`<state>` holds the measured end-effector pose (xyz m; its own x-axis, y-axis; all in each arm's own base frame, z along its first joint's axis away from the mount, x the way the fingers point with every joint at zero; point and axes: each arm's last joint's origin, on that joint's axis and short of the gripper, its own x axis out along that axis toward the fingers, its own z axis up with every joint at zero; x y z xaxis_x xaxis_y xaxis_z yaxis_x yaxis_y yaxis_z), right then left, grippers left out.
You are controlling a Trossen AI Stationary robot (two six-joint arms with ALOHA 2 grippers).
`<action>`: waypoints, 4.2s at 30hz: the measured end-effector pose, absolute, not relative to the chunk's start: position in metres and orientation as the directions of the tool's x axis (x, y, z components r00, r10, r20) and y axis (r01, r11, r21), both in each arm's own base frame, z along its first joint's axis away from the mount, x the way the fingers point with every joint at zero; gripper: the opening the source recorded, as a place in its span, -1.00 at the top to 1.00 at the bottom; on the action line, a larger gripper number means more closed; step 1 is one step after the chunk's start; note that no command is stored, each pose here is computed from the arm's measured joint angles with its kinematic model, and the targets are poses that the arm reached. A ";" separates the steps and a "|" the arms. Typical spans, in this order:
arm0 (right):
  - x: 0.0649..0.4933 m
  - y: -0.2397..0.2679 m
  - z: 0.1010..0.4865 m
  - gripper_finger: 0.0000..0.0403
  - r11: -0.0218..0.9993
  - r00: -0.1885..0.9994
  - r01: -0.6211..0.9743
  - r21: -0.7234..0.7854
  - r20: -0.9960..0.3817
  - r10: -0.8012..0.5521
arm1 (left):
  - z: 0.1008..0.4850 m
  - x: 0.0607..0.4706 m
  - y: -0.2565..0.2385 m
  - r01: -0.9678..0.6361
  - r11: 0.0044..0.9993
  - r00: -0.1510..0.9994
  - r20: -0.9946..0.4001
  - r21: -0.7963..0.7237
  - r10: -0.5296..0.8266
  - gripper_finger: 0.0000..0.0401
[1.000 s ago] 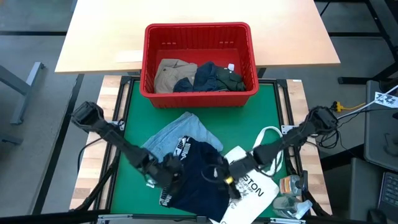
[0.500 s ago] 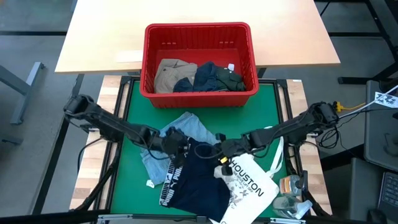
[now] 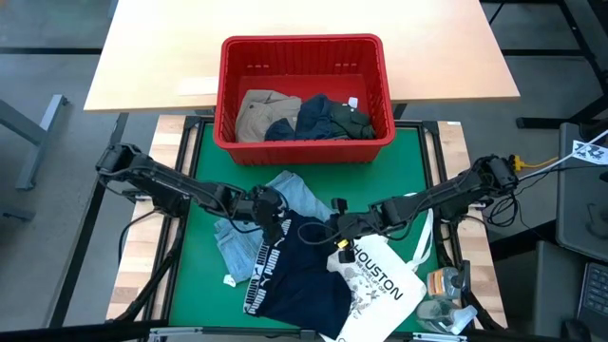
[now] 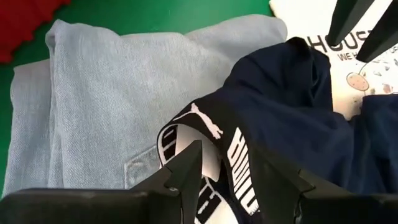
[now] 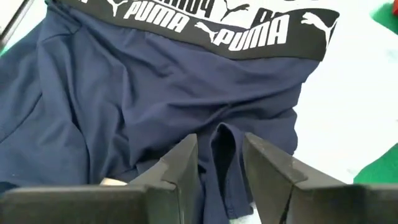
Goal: Fold Laundry from Bin
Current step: Fold the dark blue boxer shorts
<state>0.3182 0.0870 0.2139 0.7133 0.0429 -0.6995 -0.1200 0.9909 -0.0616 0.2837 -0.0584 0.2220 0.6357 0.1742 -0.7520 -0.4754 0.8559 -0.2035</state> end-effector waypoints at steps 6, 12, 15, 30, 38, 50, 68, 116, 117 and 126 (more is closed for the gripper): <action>0.317 0.087 0.212 0.36 0.991 0.701 -0.121 -0.065 -0.713 0.039 | 0.215 0.289 -0.058 -0.481 0.855 0.626 -0.759 -0.195 0.178 0.38; 0.317 0.087 0.212 0.36 0.990 0.698 -0.121 -0.066 -0.715 0.038 | 0.210 0.291 -0.058 -0.487 0.854 0.614 -0.768 -0.186 0.183 0.38; 0.316 0.086 0.210 0.36 0.991 0.687 -0.105 -0.088 -0.726 0.009 | 0.210 0.291 -0.057 -0.489 0.853 0.612 -0.768 -0.184 0.186 0.38; 0.326 0.078 0.186 0.36 0.986 0.646 -0.037 -0.160 -0.757 -0.099 | 0.211 0.293 -0.058 -0.484 0.852 0.629 -0.756 -0.198 0.181 0.38; 0.330 0.074 0.182 0.48 0.990 0.645 -0.038 -0.137 -0.760 -0.080 | 0.211 0.293 -0.057 -0.485 0.851 0.631 -0.755 -0.202 0.180 0.38; 0.330 0.074 0.182 0.77 0.990 0.646 -0.039 -0.134 -0.760 -0.077 | 0.211 0.296 -0.047 -0.522 0.821 0.628 -0.755 -0.231 0.186 0.38; 0.330 0.074 0.182 0.97 0.990 0.645 -0.039 -0.133 -0.760 -0.077 | 0.211 0.296 -0.046 -0.526 0.794 0.626 -0.771 -0.304 0.119 0.62; 0.275 0.054 0.221 0.99 0.849 0.462 0.522 -0.080 -0.810 -0.361 | 0.249 0.253 -0.041 -0.606 0.782 0.597 -0.733 -0.145 0.327 1.00; 0.274 0.054 0.221 0.99 0.843 0.457 0.532 -0.076 -0.812 -0.362 | 0.248 0.252 -0.041 -0.607 0.782 0.591 -0.737 -0.138 0.328 1.00; 0.274 0.054 0.221 0.99 0.840 0.450 0.536 -0.079 -0.816 -0.364 | 0.246 0.252 -0.040 -0.622 0.777 0.567 -0.742 -0.101 0.357 1.00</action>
